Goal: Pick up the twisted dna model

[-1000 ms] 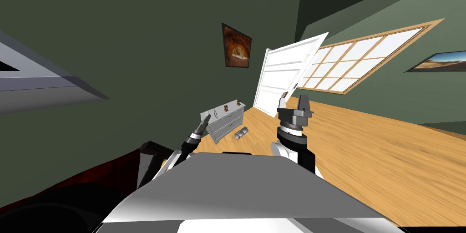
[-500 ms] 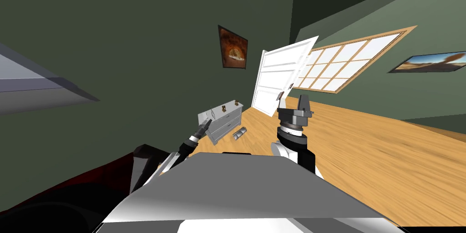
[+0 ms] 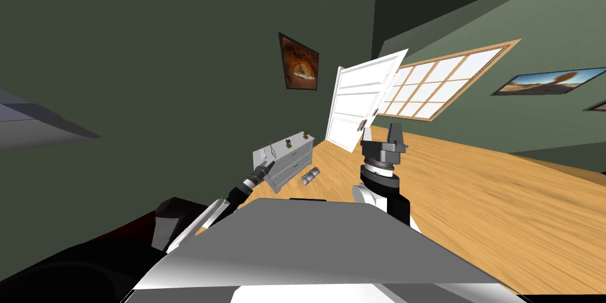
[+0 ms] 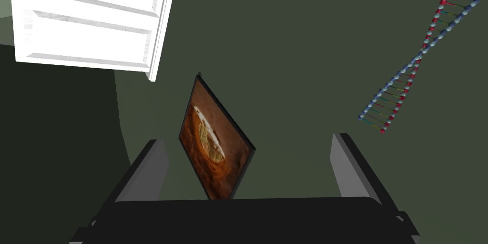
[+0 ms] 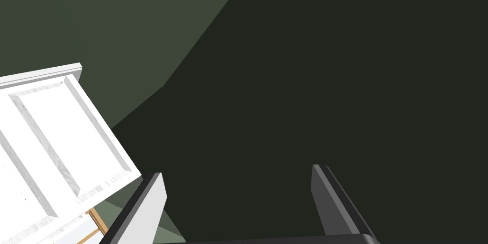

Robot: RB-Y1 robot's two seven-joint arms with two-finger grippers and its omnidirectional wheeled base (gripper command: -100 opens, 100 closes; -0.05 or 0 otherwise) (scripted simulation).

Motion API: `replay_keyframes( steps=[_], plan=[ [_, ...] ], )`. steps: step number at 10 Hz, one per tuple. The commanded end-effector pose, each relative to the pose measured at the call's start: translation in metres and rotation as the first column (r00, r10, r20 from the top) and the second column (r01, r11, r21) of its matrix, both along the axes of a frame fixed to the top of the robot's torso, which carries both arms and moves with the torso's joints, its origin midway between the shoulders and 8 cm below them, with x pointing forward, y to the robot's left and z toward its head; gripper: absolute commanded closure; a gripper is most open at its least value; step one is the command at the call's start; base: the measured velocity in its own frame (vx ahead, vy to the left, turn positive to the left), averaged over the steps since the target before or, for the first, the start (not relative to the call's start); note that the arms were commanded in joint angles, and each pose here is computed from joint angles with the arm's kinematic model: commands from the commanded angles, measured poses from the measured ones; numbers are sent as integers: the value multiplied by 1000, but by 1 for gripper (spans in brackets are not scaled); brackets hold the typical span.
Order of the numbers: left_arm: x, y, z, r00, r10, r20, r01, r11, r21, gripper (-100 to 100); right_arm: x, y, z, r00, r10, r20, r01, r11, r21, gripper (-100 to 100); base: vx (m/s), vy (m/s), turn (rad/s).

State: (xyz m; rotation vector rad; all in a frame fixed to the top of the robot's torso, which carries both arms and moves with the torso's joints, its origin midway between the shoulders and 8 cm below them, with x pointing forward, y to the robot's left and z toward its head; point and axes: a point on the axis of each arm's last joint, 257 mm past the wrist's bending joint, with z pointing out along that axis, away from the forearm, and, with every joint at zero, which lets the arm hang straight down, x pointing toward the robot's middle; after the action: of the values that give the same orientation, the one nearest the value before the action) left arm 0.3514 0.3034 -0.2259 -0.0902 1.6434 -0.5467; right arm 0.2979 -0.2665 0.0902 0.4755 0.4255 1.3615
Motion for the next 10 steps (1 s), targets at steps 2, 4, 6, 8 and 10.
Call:
replay_keyframes(
  steps=[2,4,6,8,10],
  plan=[
    [-9,24,-33,997,-3,-81,13,993,120,-100,0,0,0,1000,0,0,0,1000,0,0,163,-10,-52],
    [-17,43,-52,990,-1,-140,31,978,207,-100,0,0,0,1000,0,0,0,1000,0,0,171,-1,-50],
    [-25,66,-69,980,2,-197,57,954,296,-100,0,0,0,1000,0,0,0,1000,0,0,176,2,-45],
    [-29,77,-76,975,5,-224,74,938,340,-100,0,0,0,1000,0,0,0,1000,0,0,102,6,-20],
    [-33,88,-82,969,10,-248,87,922,377,-100,0,0,0,1000,0,0,0,1000,0,0,117,10,-26]
  ],
)
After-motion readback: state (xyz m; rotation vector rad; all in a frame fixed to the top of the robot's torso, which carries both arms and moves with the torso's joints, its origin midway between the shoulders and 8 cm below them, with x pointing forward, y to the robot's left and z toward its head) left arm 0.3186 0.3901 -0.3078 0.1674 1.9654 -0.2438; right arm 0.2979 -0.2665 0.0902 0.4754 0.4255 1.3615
